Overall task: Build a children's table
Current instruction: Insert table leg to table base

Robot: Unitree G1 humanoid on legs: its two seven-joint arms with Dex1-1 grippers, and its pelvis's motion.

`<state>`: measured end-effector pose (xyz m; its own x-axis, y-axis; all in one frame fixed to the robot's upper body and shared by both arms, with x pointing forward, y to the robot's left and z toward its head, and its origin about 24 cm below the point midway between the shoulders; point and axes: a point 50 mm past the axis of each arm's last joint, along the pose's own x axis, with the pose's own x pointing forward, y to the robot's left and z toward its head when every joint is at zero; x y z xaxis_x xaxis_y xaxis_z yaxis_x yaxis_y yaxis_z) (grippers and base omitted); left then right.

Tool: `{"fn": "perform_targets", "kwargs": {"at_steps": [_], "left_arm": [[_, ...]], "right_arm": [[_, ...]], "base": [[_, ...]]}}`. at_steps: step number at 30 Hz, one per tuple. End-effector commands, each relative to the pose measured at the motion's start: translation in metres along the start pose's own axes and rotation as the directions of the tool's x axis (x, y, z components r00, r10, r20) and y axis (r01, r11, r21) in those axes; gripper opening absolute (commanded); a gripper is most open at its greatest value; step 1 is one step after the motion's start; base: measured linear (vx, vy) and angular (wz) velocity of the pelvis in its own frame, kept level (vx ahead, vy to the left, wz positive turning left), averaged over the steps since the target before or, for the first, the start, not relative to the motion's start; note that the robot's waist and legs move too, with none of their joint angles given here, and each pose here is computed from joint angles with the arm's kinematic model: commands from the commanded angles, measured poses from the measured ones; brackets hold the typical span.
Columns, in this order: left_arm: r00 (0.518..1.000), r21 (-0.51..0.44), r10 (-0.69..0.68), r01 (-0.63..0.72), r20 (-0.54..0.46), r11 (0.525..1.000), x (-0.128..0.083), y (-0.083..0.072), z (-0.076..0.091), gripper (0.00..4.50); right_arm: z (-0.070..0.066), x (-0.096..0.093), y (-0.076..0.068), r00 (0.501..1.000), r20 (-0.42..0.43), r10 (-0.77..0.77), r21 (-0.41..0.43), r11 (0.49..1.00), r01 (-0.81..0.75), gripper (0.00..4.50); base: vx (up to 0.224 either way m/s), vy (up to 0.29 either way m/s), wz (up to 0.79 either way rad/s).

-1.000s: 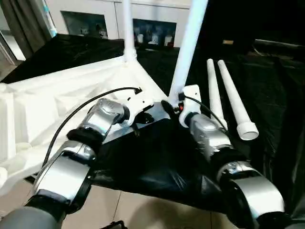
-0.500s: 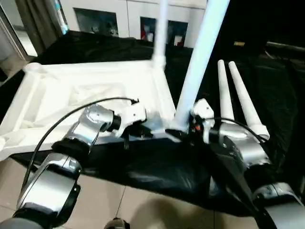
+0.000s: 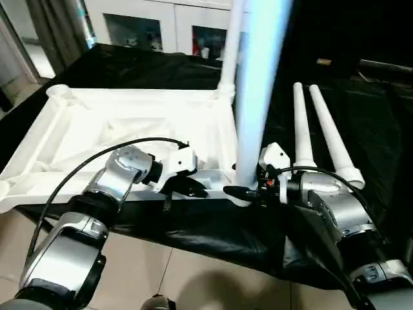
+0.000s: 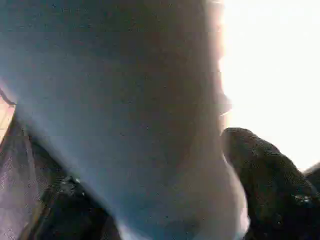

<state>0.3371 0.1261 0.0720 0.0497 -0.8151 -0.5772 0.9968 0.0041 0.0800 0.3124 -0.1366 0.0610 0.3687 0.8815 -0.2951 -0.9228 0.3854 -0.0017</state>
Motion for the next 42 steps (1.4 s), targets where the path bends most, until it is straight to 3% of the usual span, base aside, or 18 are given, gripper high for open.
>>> {"fn": "perform_targets", "kwargs": {"at_steps": [1, 13, 22, 27, 42], "left_arm": [[0.999, 0.047, -0.045, 0.045, 0.019, 0.998, 0.006, -0.002, 0.01, 0.0], [1.0, 0.043, -0.028, 0.028, 0.006, 0.999, 0.003, -0.002, 0.005, 0.0], [0.999, 0.042, 0.025, -0.027, 0.04, 0.999, -0.001, 0.002, 0.006, 0.0], [0.999, 0.04, 0.035, -0.036, 0.038, 0.999, -0.005, 0.002, 0.005, 0.0], [0.999, 0.042, 0.043, -0.044, 0.014, 0.998, -0.013, 0.003, 0.001, 0.0]], "right_arm": [[-0.002, -0.001, 0.002, 1.0, -0.007, 0.003, 0.006, 1.0, -0.003, 3.12], [-0.013, -0.003, 0.004, 0.998, 0.021, -0.054, 0.064, 0.997, 0.053, 2.86], [-0.027, -0.011, -0.004, 0.953, 0.186, -0.238, 0.279, 0.943, 0.181, 2.85], [-0.046, -0.011, 0.003, 0.953, 0.17, -0.249, 0.277, 0.941, 0.196, 2.85], [-0.069, -0.013, 0.007, 0.951, 0.129, -0.28, 0.297, 0.926, 0.232, 2.84]], "base": [[0.0, 0.0, 0.0], [0.0, 0.0, 0.0], [0.0, 0.0, 0.0], [0.0, 0.0, 0.0], [0.0, 0.0, 0.0]]}}
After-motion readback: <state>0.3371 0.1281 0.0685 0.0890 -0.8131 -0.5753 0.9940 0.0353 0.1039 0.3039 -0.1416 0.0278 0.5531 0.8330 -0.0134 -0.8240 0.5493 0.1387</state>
